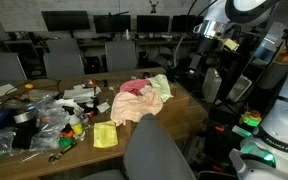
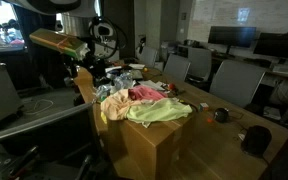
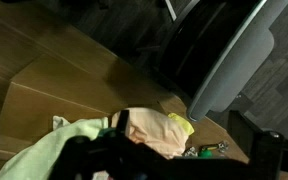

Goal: Remove all the clothes from the top of the box except the pink cloth and hang them on the chair

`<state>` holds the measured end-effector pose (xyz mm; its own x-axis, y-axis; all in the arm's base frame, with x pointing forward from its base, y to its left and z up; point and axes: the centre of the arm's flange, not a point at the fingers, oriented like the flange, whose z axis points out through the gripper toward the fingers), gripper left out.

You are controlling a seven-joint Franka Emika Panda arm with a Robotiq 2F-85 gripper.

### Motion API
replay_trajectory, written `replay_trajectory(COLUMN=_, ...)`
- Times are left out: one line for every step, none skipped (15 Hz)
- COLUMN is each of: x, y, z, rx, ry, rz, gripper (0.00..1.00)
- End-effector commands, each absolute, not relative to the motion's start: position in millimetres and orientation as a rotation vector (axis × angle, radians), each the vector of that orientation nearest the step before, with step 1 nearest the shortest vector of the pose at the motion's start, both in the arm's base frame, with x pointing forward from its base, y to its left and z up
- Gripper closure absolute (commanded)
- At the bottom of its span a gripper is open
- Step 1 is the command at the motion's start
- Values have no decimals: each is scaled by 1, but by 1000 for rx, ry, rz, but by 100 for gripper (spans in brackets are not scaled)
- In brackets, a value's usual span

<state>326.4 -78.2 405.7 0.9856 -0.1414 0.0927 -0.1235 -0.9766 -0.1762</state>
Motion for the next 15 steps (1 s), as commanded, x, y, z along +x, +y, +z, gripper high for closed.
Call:
replay_trajectory(x=326, y=-78, z=406, rx=-2960, ry=199, rz=-157, gripper=0)
replay_trajectory(x=326, y=-78, z=406, rx=-2960, ry=199, rz=-157, gripper=0)
replay_trajectory(x=326, y=-78, z=406, rx=-2960, ry=199, rz=-157, gripper=0)
replay_trajectory(x=326, y=-78, z=406, rx=-2960, ry=199, rz=-157, gripper=0)
replay_trajectory(x=326, y=-78, z=406, rx=-2960, ry=199, rz=-157, gripper=0)
replay_trajectory(x=326, y=-78, z=406, rx=-2960, ry=199, rz=-158, gripper=0)
replay_trajectory(x=326, y=-78, z=406, rx=-2960, ry=199, rz=-157, gripper=0)
replay_trajectory(x=326, y=-78, z=406, rx=-2960, ry=199, rz=-158, gripper=0)
replay_trajectory(x=331, y=-79, z=409, rx=-2973, ry=220, rz=-162, gripper=0)
replay_trajectory(x=340, y=-82, z=414, rx=-2996, ry=252, rz=-166, gripper=0)
replay_trajectory(x=350, y=-84, z=420, rx=-3007, ry=278, rz=-178, gripper=0)
replay_trajectory(x=359, y=-86, z=426, rx=-3015, ry=319, rz=-186, gripper=0)
replay_trajectory(x=374, y=-89, z=433, rx=-3019, ry=372, rz=-211, gripper=0)
replay_trajectory(x=386, y=-91, z=437, rx=-3019, ry=436, rz=-239, gripper=0)
replay_trajectory(x=404, y=-95, z=441, rx=-3011, ry=506, rz=-276, gripper=0)
